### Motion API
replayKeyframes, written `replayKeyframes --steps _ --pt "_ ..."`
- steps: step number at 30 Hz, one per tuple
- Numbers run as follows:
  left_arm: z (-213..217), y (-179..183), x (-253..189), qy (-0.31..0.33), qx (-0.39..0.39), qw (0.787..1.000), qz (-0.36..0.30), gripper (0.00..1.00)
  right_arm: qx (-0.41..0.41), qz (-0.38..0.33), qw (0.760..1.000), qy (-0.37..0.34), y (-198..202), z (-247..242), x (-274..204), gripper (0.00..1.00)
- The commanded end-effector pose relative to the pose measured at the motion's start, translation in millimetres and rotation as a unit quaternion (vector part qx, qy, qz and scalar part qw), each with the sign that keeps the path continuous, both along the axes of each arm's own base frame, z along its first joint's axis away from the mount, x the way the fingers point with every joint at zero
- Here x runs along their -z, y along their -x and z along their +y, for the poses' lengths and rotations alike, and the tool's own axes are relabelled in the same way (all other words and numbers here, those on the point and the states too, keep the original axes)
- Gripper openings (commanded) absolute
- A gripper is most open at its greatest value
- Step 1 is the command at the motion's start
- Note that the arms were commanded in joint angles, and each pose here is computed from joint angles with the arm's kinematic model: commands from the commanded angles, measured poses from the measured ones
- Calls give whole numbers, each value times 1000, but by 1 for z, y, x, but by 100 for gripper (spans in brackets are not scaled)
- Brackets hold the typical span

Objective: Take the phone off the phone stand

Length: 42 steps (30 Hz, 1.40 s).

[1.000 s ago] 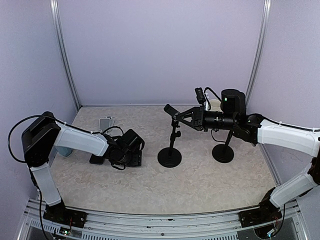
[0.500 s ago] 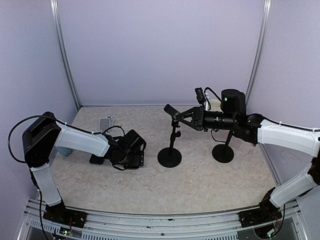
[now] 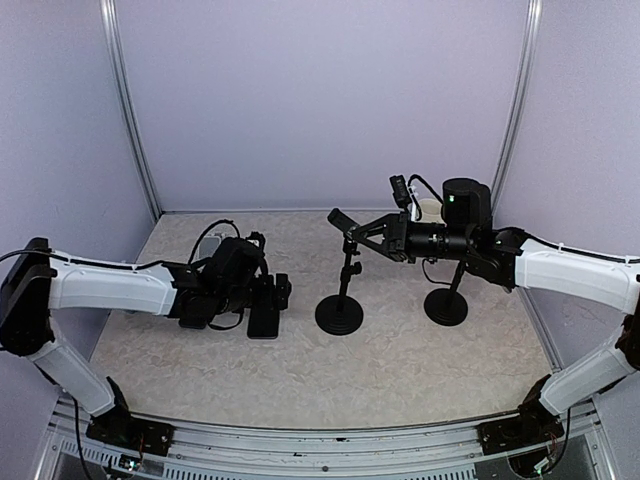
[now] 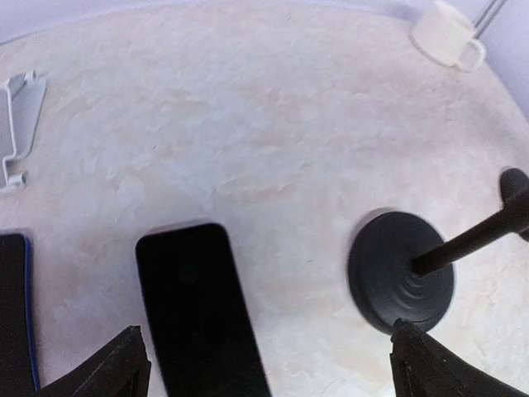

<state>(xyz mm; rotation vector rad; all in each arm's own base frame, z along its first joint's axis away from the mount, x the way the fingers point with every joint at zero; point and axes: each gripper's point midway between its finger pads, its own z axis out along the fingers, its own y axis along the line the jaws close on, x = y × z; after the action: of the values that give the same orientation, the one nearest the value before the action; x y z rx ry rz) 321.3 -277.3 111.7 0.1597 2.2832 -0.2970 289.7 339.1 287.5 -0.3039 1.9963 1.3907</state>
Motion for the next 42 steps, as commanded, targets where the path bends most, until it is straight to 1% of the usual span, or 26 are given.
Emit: replayKeyframes --steps 1,5,8,11,15,16,19,21,27,32,37,42 --pt "-33 8 -51 48 101 989 -97 99 32 9 999 34 -13 -14 21 0" --pt "-49 21 -82 78 165 968 -171 95 23 10 999 34 -11 -12 22 0" --pt "-61 35 -107 107 210 942 -237 93 12 7 999 33 -9 -9 20 0" --pt "-69 45 -127 133 242 922 -270 91 -1 1 999 36 -7 -6 20 0" --pt "-77 45 -156 157 249 910 -290 88 -14 0 999 39 -4 -4 22 0" --pt "-76 43 -163 160 243 910 -295 87 -16 -1 999 40 -4 -3 22 0" --pt "-77 32 -181 160 218 918 -289 85 -18 0 999 48 -4 -2 25 0" --pt "-82 24 -190 148 208 925 -281 81 -17 -2 998 53 -4 -2 26 0" --pt "-89 22 -213 137 207 923 -293 73 -17 -7 998 66 -4 2 27 0" --pt "-100 13 -212 106 211 930 -282 67 -16 -9 997 76 -5 5 28 0" --pt "-111 5 -201 72 221 934 -272 59 -17 -11 997 81 -5 6 29 0" --pt "-120 2 -190 47 237 934 -263 48 -18 -11 996 83 -5 7 29 0"
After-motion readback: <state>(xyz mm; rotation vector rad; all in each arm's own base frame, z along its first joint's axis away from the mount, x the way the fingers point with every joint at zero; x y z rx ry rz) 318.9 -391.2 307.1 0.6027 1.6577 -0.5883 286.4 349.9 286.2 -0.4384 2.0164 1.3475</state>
